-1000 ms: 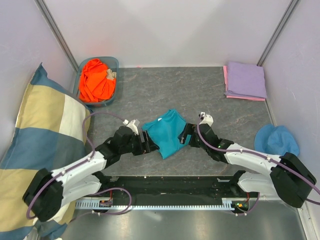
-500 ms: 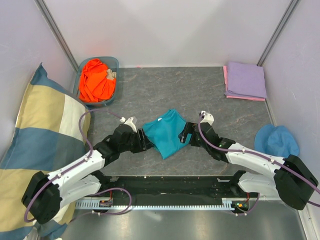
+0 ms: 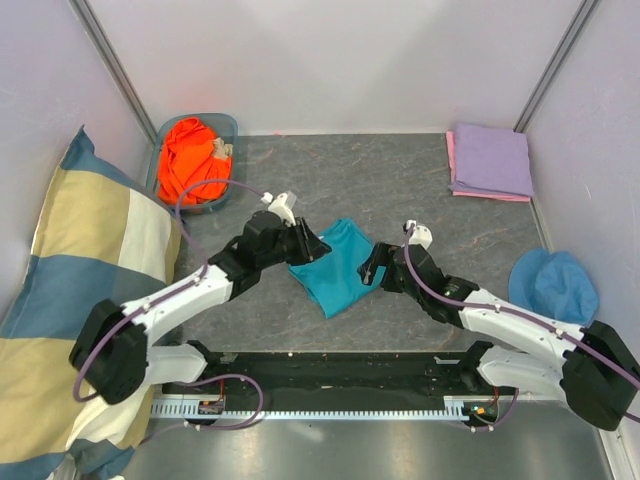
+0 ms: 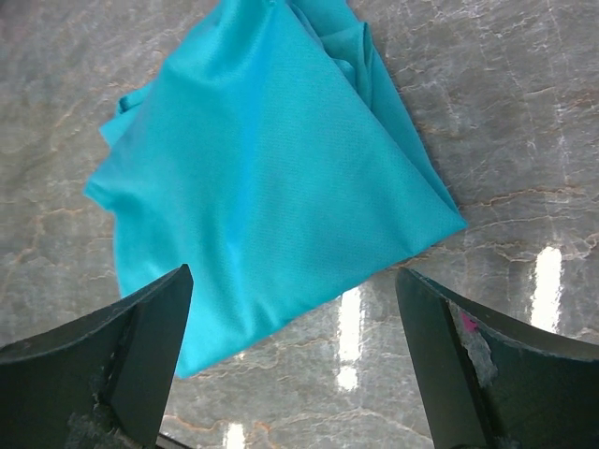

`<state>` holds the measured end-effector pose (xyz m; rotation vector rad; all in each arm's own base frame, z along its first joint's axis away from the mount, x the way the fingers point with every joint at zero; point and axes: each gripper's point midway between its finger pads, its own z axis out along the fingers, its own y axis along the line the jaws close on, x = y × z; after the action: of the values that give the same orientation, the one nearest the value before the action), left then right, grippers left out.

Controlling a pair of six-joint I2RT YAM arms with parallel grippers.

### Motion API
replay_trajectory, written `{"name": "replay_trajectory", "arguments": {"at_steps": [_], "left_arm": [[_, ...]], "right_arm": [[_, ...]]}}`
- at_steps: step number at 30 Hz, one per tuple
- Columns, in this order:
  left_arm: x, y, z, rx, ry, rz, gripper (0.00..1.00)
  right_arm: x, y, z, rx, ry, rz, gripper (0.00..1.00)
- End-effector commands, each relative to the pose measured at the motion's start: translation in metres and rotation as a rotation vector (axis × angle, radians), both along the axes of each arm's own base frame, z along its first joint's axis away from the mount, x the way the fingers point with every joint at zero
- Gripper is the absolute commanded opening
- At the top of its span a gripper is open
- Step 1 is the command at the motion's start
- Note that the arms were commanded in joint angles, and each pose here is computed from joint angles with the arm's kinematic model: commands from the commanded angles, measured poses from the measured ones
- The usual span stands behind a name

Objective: Fold and stack the t-shirts
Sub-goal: Smooth out wrinkles on the folded tshirt

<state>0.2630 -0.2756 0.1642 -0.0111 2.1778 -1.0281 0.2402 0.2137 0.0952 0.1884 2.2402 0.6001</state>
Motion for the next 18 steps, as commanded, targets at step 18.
{"name": "replay_trajectory", "arguments": {"at_steps": [18], "left_arm": [[0.04,-0.068,-0.084,-0.071,0.044,-0.26,0.24]], "right_arm": [[-0.033,0.014,-0.001,0.125,0.056,0.004,0.98]]}}
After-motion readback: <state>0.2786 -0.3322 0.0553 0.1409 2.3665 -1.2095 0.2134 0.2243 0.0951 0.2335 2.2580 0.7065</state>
